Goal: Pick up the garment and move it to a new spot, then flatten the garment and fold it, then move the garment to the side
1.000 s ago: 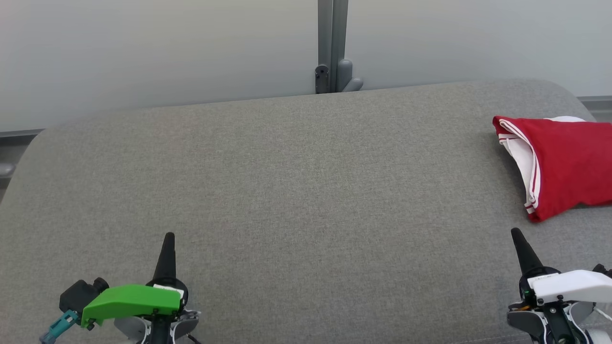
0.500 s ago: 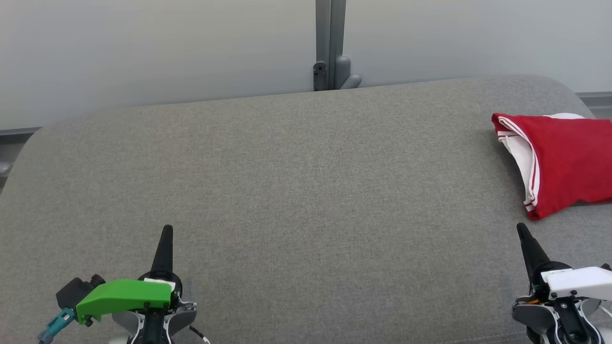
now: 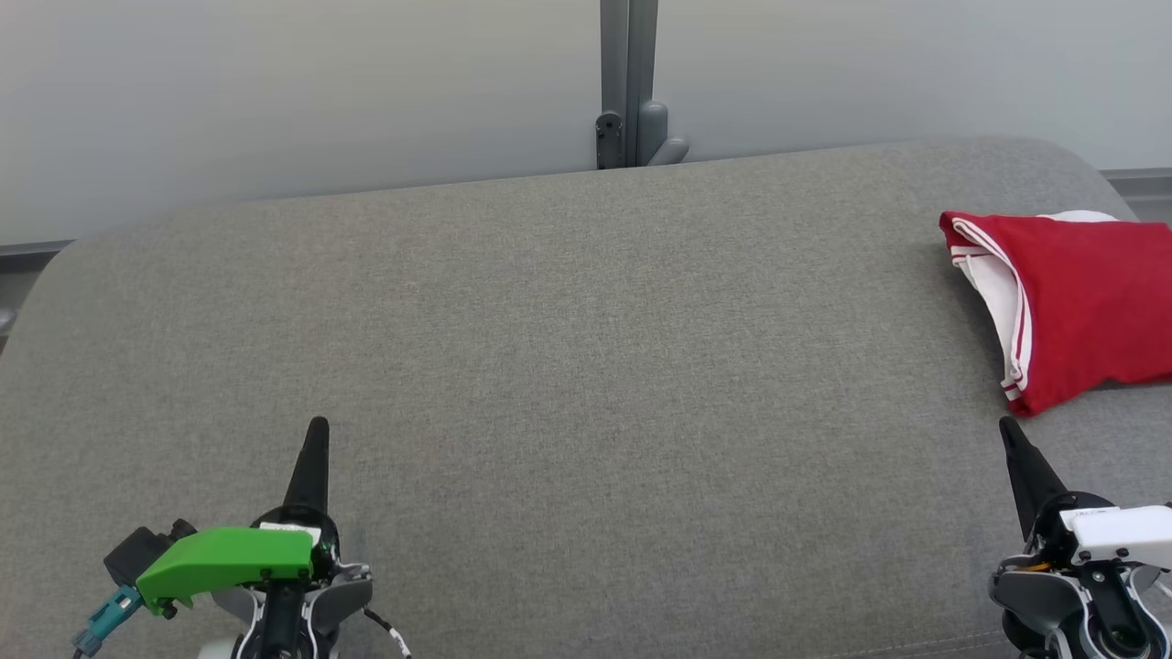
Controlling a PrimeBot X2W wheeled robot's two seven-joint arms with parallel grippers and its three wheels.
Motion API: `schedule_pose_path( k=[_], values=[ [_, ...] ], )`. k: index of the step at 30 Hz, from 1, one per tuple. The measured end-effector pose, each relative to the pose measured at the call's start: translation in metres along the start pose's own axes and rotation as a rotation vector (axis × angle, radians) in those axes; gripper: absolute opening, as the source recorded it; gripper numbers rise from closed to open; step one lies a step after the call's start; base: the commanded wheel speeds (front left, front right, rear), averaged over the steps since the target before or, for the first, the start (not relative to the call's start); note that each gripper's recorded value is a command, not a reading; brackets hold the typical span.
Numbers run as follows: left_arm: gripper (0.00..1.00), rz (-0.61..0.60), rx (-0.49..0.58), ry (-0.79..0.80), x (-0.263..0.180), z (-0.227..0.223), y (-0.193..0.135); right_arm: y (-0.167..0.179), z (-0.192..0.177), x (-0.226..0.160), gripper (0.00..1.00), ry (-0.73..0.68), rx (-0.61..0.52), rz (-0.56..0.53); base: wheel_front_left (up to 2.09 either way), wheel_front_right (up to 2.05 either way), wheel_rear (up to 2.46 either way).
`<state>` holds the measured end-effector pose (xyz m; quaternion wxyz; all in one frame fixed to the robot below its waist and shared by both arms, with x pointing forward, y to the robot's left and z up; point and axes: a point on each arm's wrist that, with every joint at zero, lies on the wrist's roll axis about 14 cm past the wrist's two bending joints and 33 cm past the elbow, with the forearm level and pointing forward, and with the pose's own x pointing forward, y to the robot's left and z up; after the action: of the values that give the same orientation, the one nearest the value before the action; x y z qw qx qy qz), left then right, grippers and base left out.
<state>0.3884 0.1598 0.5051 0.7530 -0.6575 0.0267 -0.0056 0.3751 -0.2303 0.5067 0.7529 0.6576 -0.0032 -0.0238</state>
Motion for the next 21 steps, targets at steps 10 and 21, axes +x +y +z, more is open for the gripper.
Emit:
schedule_pose_path(
  k=[10, 21],
  values=[
    [0.00, -0.011, -0.066, 0.003, 0.003, 0.000, -0.003, 0.001, 0.005, 0.001, 0.00, -0.006, 0.068, 0.011, 0.00, 0.00, 0.00],
    [0.00, -0.026, -0.133, 0.006, 0.007, 0.000, -0.007, 0.003, 0.011, 0.002, 0.00, -0.013, 0.136, 0.026, 0.00, 0.00, 0.00]
  ],
)
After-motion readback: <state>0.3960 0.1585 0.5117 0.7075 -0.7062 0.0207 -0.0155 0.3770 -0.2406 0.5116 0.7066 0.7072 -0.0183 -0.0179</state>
